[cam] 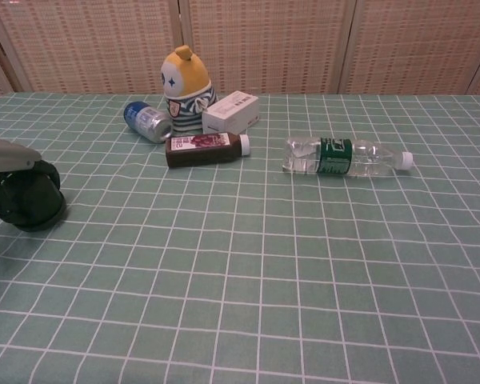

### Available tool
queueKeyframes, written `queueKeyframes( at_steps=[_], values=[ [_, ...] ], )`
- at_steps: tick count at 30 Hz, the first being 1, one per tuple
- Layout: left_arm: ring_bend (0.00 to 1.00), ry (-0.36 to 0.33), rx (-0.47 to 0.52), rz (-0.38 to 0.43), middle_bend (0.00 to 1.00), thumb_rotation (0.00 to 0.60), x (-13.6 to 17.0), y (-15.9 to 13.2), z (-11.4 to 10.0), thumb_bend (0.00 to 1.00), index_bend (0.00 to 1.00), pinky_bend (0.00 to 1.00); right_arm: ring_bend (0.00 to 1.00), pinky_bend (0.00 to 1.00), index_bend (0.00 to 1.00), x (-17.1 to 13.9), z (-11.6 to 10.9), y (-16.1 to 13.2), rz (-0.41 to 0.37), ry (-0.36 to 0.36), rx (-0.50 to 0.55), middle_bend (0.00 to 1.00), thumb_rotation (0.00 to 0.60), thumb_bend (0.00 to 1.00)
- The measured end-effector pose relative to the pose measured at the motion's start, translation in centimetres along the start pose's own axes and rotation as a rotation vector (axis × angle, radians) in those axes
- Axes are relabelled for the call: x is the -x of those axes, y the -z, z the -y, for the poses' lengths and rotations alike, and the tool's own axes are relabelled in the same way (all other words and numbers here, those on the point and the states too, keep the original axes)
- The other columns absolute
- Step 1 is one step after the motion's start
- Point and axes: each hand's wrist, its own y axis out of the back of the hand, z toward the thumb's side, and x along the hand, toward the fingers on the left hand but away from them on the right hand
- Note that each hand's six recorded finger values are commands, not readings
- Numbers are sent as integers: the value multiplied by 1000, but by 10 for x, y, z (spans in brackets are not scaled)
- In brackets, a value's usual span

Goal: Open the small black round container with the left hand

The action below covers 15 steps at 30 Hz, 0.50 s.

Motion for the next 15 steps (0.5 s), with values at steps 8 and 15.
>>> queueKeyframes(
  at_steps=[8,15],
  values=[
    [227,46,-21,29,162,600,-3,-6,9,452,36,389,0,0,0,-2,-2,-1,-4,5,-1,0,600,152],
    [20,51,-18,26,0,600,-7,-5,9,418,0,282,0,0,0,-3,-3,0,1,13,-1,0,600,152]
  ],
)
